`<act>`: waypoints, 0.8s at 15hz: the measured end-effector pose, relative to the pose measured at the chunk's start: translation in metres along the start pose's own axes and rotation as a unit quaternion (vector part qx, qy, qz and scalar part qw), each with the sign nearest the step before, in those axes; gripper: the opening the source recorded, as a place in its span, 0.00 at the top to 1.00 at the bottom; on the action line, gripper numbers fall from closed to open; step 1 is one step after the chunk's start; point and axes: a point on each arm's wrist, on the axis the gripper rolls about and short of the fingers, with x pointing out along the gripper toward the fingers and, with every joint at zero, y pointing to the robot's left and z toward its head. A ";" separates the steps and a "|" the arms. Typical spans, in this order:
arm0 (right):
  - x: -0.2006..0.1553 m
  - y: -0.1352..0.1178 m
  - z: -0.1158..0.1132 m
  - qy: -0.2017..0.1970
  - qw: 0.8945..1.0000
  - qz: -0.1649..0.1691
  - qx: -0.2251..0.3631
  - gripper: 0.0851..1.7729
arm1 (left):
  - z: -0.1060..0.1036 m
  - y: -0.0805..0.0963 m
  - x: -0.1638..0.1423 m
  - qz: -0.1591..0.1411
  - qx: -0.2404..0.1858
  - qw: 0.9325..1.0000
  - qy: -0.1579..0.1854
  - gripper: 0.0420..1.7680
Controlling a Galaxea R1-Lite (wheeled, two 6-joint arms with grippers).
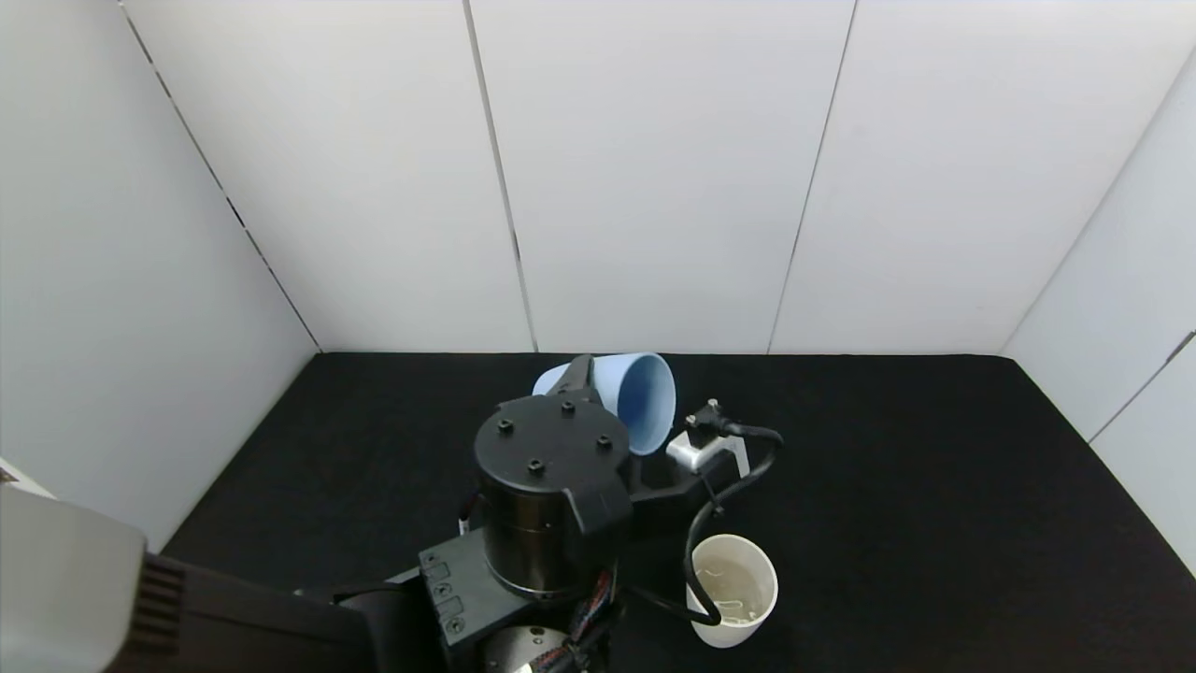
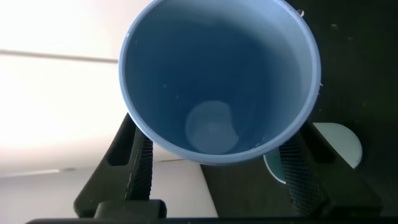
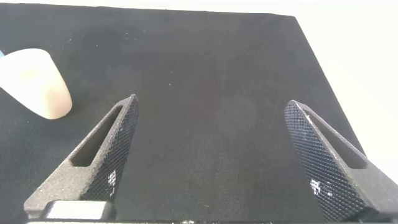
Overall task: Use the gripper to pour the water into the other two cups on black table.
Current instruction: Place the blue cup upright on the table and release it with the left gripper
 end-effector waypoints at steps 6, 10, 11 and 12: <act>0.000 0.000 0.000 0.000 1.000 0.000 0.000 0.04 | -0.033 0.039 0.011 0.041 -0.138 0.989 0.038 0.34; 0.000 0.000 0.000 0.000 1.000 0.000 0.000 0.04 | -0.074 0.061 0.017 0.055 -0.217 0.974 0.046 0.34; 0.000 0.000 0.000 0.000 1.000 0.000 0.000 0.04 | -0.086 0.068 0.019 0.059 -0.237 0.969 0.044 0.34; 0.000 0.000 0.000 0.000 1.000 0.000 0.000 0.04 | -0.097 0.075 0.021 0.063 -0.265 0.961 0.039 0.34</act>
